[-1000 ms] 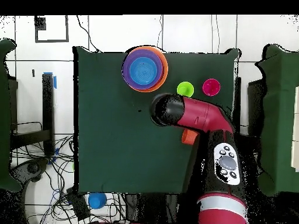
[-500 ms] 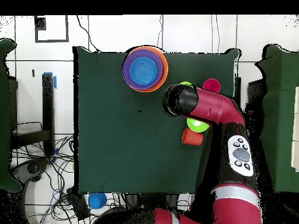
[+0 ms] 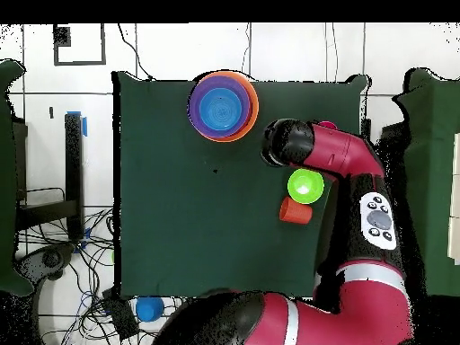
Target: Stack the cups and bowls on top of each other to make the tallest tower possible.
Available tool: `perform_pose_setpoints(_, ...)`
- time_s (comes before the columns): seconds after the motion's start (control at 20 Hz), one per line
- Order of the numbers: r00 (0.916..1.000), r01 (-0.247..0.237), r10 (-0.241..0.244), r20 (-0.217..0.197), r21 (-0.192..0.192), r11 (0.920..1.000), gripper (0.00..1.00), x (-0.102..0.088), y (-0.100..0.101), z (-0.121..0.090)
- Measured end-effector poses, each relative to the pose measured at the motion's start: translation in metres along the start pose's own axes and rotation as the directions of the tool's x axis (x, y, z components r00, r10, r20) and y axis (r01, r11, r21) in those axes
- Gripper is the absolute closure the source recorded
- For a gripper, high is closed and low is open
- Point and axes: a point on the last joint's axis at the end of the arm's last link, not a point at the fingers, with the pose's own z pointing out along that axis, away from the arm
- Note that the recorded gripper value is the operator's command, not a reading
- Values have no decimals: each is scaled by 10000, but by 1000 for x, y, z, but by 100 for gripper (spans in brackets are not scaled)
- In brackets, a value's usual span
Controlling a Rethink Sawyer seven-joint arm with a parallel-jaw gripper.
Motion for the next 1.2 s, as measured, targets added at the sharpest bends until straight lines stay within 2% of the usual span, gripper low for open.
perform_pose_setpoints(0.2,10000,14,-14,-68,-24,10000,0,-5,-9,20)
perform_pose_setpoints(0.5,9999,-22,22,-102,-25,10000,0,-9,-23,31)
perform_pose_setpoints(1.2,9999,-103,102,-128,-82,9999,0,-26,-51,26)
